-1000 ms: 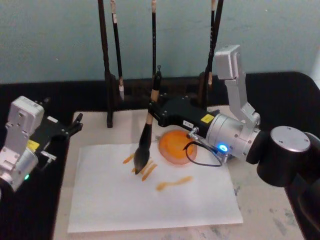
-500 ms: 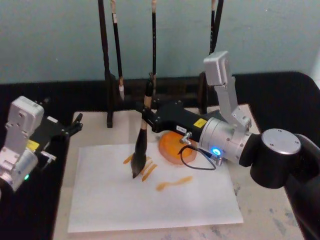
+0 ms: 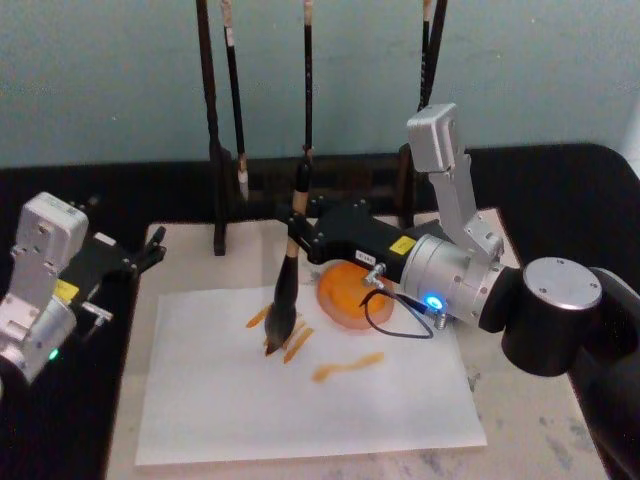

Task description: Pick up the brush from the inkstone, write on the paper, then place the brush back to its original position.

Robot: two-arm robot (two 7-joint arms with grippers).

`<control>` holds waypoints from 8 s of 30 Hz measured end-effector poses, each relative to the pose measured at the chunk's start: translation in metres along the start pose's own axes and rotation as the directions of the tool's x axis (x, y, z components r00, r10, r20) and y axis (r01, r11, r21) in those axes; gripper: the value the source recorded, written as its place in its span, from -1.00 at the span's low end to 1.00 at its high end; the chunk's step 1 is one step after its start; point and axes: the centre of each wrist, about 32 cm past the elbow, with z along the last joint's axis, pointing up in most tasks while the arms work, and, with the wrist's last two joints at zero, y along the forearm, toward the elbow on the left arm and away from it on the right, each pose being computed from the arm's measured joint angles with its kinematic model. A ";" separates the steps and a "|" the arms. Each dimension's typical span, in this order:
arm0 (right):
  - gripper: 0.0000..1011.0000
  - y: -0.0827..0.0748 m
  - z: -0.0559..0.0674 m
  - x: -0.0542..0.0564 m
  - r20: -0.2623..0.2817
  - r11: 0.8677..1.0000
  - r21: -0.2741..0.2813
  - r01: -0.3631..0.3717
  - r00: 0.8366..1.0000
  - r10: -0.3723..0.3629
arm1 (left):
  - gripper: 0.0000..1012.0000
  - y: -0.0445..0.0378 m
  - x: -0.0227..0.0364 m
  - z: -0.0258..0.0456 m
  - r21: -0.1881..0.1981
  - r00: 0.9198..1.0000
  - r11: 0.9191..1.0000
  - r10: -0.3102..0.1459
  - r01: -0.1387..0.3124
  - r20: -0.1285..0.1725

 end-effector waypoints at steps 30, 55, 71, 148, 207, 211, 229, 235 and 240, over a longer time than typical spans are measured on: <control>-0.65 -0.001 0.001 0.009 0.064 0.998 0.020 0.062 0.996 -0.063 | 0.98 0.0000 0.0000 0.0000 0.000 1.000 1.000 0.000 0.000 0.000; -0.65 -0.005 0.005 0.010 0.113 0.995 0.040 0.092 0.989 -0.096 | 0.98 0.0000 0.0000 0.0000 0.000 1.000 1.000 0.000 0.000 0.000; -0.65 -0.010 0.014 0.006 0.126 0.992 0.084 0.096 0.986 -0.106 | 0.98 0.0000 0.0000 0.0000 0.000 1.000 1.000 0.000 0.000 0.000; -0.65 -0.070 -0.039 0.096 -0.757 0.908 0.038 0.418 0.605 -0.247 | 0.98 0.0000 0.0000 0.0000 0.000 1.000 1.000 0.000 0.000 0.000; -0.64 -0.057 -0.053 0.102 -0.770 0.902 -0.011 0.432 0.571 -0.283 | 0.98 0.0000 0.0000 0.0000 0.000 1.000 1.000 0.000 0.000 0.000; -0.44 -0.057 -0.053 0.102 -0.771 0.902 -0.011 0.431 0.571 -0.283 | 0.98 0.0000 0.0000 0.0000 0.000 1.000 1.000 0.000 0.000 0.000; 0.69 -0.057 -0.053 0.102 -0.772 0.903 -0.011 0.430 0.570 -0.281 | 0.98 0.0000 0.0000 0.0000 0.000 1.000 1.000 0.000 0.000 0.000; 0.98 -0.057 -0.053 0.102 -0.772 0.903 -0.011 0.430 0.570 -0.281 | 0.98 0.0000 0.0000 0.0000 0.000 1.000 1.000 0.000 0.000 0.000; 0.98 -0.057 -0.053 0.102 -0.772 0.903 -0.012 0.430 0.570 -0.282 | 0.98 0.0000 0.0000 0.0000 0.000 1.000 1.000 0.000 0.000 0.000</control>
